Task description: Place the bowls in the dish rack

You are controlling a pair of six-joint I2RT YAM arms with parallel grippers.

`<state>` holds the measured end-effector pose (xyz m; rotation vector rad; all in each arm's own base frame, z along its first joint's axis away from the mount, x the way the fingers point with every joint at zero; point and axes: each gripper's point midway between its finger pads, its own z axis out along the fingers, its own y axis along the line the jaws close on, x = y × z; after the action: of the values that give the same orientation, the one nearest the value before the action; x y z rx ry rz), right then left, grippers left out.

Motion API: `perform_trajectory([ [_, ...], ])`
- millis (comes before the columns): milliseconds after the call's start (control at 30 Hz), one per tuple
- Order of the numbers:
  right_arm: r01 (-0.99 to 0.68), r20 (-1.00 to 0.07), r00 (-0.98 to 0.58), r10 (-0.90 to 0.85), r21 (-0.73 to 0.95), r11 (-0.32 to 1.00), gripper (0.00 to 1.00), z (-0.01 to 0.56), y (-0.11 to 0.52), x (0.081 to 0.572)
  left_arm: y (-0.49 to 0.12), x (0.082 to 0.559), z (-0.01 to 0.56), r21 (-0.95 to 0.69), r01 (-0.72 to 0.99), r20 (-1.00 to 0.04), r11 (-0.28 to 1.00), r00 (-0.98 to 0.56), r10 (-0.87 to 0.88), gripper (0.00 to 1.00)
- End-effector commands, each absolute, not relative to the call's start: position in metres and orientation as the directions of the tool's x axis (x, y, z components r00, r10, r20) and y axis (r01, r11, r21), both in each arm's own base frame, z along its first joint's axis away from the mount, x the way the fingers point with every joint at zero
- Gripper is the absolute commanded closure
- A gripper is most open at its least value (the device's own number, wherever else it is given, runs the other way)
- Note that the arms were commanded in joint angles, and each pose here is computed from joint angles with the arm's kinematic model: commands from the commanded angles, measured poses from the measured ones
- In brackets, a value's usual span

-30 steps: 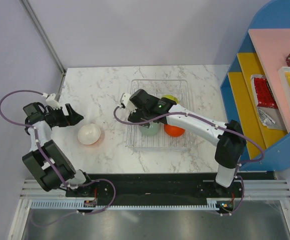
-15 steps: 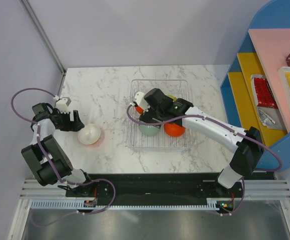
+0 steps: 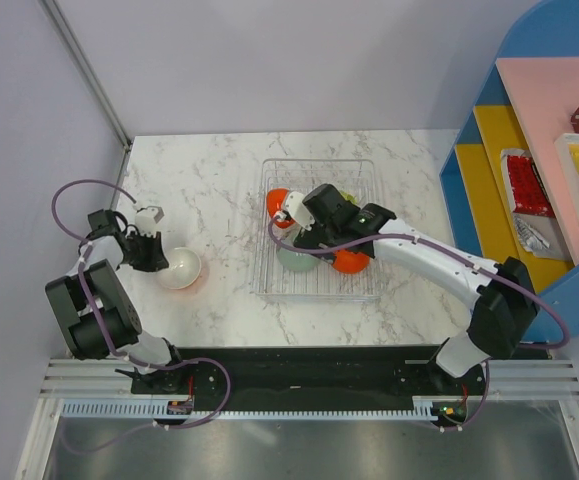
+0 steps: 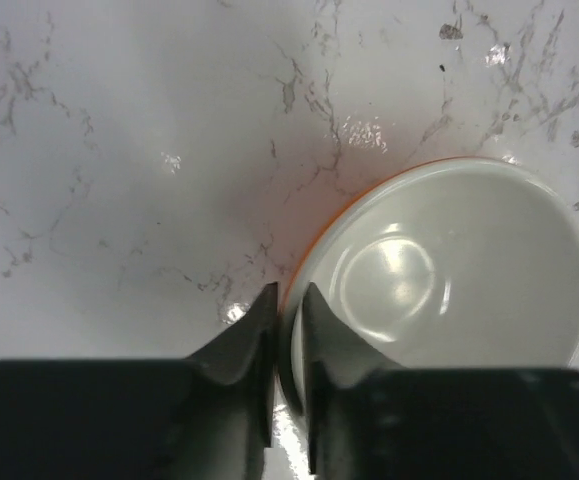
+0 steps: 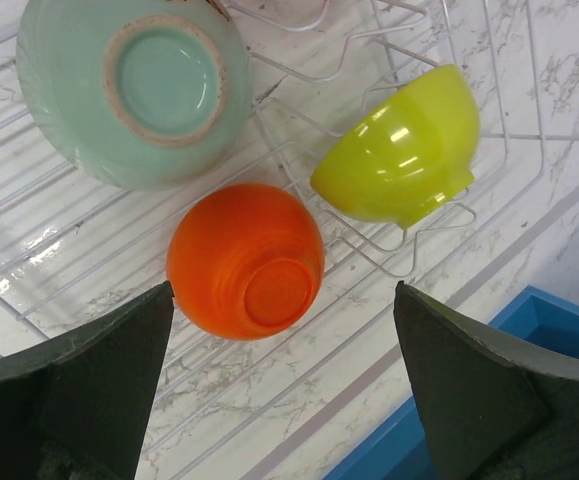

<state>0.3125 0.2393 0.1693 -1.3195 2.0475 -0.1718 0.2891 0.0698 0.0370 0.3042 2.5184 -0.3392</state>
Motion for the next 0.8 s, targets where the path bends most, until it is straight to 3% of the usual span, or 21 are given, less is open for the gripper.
perform_trajectory([
  [0,-0.764,-0.498,-0.251,-0.830,-0.425,0.485,0.02,0.152,0.253,0.319,0.069,0.293,0.035,-0.142,0.324,-0.574,0.935,-0.797,0.188,0.93],
  [33,-0.769,-0.485,-0.256,-0.836,-0.422,0.480,0.02,0.144,0.254,0.321,0.068,0.293,0.035,-0.143,0.325,-0.573,0.935,-0.797,0.189,0.98],
  [500,-0.690,-0.516,-0.267,-0.814,-0.488,0.535,0.02,0.130,0.280,0.364,0.053,0.299,0.078,-0.139,0.351,-0.673,0.926,-0.719,0.172,0.98],
  [767,-0.700,-0.516,-0.224,-0.827,-0.505,0.505,0.02,0.130,0.307,0.364,0.047,0.300,0.086,-0.136,0.364,-0.686,0.922,-0.706,0.177,0.98],
])
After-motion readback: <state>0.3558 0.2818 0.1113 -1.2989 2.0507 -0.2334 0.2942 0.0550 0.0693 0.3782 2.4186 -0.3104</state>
